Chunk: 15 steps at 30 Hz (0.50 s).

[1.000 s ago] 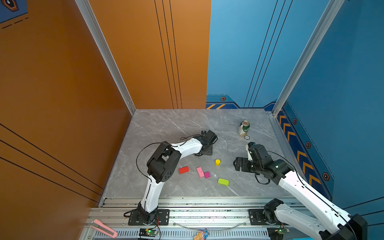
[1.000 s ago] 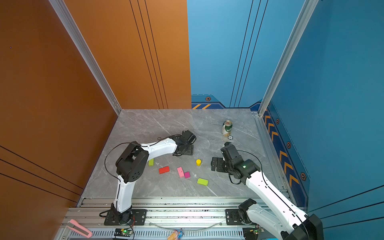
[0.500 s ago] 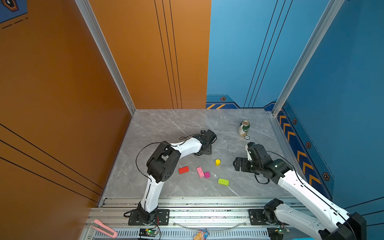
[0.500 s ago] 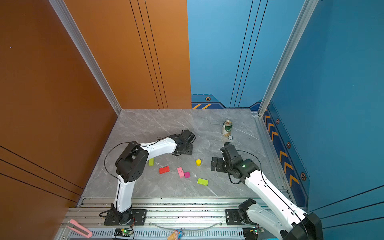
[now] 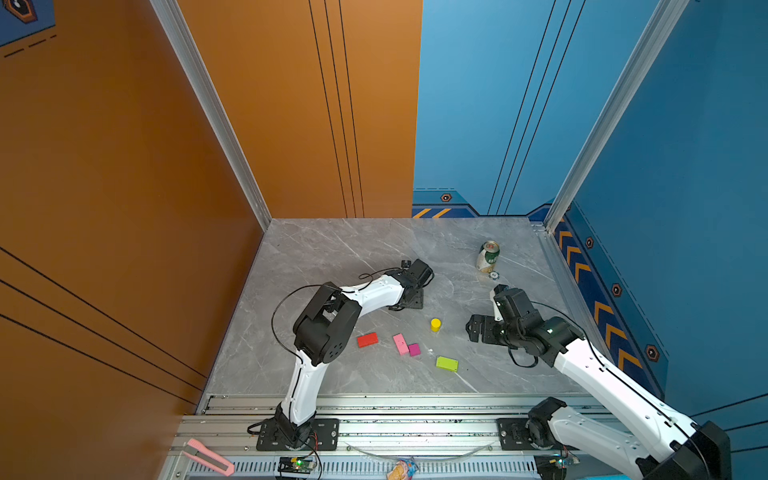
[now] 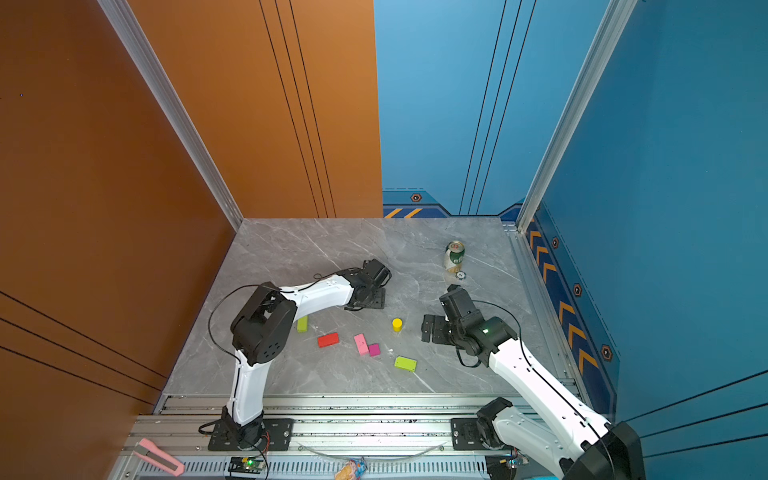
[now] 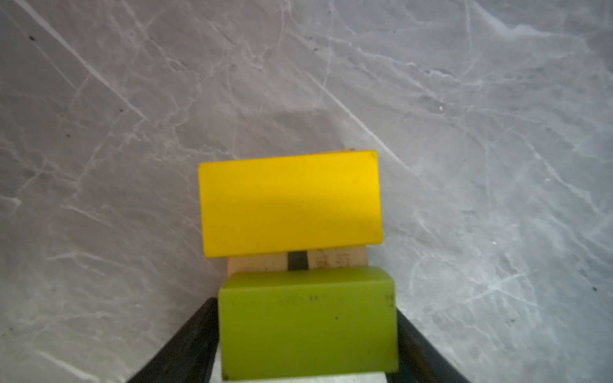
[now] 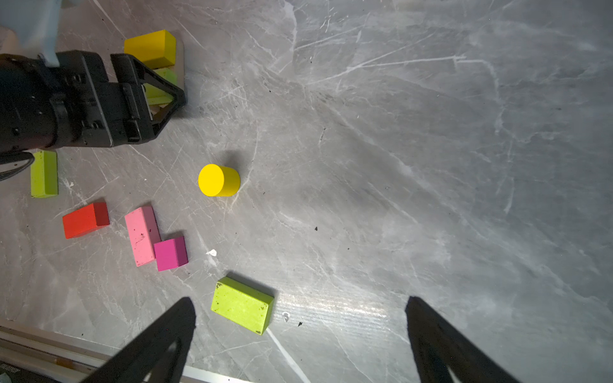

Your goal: Build the wood block tower

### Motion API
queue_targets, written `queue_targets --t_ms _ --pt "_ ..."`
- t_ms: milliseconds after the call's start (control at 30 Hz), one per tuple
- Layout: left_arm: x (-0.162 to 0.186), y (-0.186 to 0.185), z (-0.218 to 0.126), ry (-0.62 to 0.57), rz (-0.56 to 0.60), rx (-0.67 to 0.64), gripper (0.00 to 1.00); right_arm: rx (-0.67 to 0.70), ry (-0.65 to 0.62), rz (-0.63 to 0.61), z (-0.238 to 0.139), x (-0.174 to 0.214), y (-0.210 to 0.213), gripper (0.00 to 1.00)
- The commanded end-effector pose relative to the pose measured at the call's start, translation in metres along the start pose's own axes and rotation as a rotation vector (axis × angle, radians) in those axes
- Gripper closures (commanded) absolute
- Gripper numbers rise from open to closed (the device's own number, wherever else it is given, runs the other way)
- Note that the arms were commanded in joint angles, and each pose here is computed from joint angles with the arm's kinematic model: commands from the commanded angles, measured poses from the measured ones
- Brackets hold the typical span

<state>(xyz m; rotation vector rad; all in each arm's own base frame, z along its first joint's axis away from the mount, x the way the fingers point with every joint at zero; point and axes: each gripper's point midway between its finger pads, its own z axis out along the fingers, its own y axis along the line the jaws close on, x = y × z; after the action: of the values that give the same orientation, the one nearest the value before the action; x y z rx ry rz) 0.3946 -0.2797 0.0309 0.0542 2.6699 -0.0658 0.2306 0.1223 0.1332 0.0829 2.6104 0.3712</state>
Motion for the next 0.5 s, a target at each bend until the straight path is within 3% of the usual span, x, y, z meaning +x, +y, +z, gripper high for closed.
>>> queue_targets --t_ms 0,467 --pt "-0.003 0.0085 0.0024 0.007 -0.001 -0.031 0.26 0.008 0.013 -0.001 0.0002 0.0029 -0.0006 0.0" --pt "-0.0033 0.0102 0.0016 0.007 -0.006 -0.03 0.26 0.006 0.013 0.002 0.0005 0.0034 -0.0002 0.0"
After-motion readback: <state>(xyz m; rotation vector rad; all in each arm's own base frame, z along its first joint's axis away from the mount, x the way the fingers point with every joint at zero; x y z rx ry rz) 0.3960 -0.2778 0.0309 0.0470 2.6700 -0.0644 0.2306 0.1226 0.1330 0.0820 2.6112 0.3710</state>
